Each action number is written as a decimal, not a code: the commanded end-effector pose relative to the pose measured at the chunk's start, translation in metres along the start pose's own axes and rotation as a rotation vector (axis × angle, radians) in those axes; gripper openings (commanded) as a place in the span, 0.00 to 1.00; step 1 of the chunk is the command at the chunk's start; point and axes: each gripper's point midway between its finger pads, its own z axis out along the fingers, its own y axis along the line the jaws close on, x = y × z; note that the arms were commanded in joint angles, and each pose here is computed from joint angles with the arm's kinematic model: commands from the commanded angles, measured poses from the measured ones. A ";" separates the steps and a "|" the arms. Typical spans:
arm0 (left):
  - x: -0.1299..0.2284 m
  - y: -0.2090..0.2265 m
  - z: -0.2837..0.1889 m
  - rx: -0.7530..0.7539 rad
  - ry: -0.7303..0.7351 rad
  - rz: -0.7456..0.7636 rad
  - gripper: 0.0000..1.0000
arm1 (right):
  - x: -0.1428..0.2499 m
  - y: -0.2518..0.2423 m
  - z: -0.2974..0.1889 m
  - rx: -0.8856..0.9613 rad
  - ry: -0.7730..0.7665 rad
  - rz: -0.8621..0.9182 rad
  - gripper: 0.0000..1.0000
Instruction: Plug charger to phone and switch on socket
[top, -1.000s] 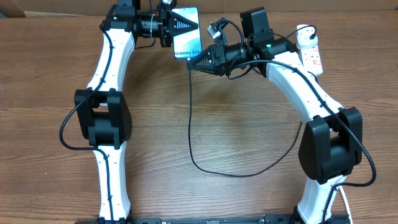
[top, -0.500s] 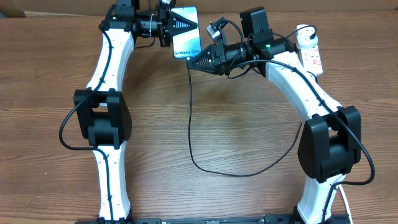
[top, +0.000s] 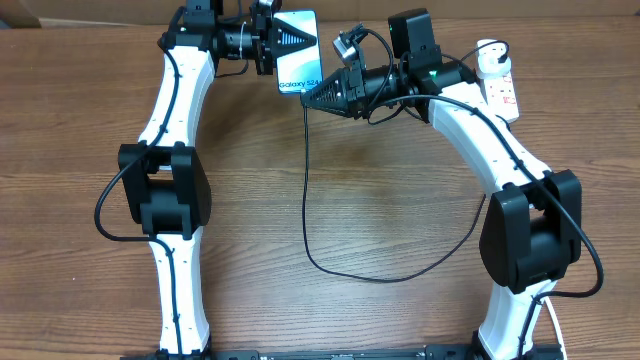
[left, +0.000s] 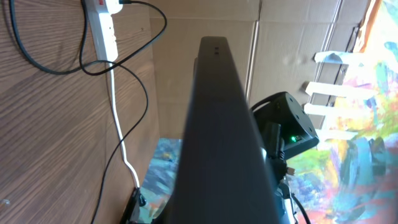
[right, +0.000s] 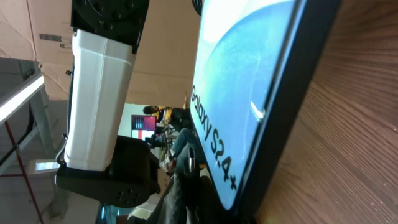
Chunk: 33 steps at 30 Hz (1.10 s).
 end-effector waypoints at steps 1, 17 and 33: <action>0.013 -0.032 0.005 0.046 0.055 0.091 0.04 | -0.004 -0.009 -0.002 0.006 -0.005 0.019 0.04; -0.015 -0.043 -0.030 0.021 -0.041 0.243 0.04 | 0.017 -0.096 -0.011 0.486 -0.058 0.114 0.04; -0.016 -0.048 -0.030 0.023 -0.040 0.226 0.05 | 0.040 -0.201 0.002 0.914 -0.012 0.158 0.11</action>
